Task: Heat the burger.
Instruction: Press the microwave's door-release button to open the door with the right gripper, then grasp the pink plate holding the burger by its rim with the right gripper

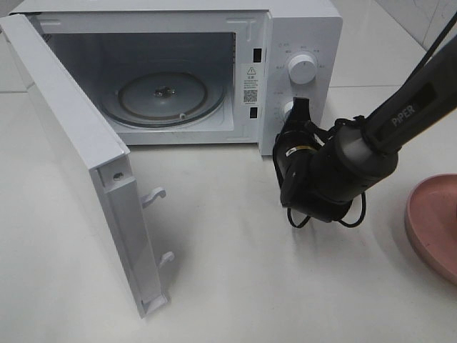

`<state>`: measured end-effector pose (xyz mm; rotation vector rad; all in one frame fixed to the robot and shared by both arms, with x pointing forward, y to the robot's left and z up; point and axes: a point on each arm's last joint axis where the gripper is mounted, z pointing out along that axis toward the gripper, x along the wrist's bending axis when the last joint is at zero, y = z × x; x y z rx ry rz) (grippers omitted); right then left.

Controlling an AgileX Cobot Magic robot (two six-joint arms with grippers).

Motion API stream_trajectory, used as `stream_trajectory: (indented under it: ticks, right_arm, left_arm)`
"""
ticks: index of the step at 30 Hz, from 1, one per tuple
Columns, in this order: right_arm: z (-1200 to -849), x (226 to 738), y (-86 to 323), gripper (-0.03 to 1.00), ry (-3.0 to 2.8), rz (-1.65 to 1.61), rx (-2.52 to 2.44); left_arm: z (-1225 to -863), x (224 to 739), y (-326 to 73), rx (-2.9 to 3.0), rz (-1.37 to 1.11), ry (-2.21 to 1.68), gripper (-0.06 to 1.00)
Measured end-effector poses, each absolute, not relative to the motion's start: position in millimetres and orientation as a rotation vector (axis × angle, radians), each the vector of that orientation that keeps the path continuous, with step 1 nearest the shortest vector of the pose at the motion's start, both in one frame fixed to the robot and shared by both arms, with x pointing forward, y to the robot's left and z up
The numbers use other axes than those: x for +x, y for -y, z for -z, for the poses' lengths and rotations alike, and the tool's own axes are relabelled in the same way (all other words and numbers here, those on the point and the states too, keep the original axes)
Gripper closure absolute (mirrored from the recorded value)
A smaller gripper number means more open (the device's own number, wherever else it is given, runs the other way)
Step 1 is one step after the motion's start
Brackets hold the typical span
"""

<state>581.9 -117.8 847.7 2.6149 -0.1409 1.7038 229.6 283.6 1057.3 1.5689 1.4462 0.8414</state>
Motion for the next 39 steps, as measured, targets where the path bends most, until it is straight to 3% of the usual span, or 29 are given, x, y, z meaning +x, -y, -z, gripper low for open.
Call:
stream_trajectory:
  ticks: [23,39]
  right_arm:
    - [-874.7,538.5,130.4,0.92,-0.218,-1.596,2.560]
    - [-907.2,498.7,130.6,0.89,-1.129,-1.286,2.461]
  left_arm:
    - [-1057.3,229.6,-283.6,1.569,-0.841,-1.446,-0.05]
    - [-1057.3,229.6,-283.6,1.569,-0.841,-1.446,-0.05]
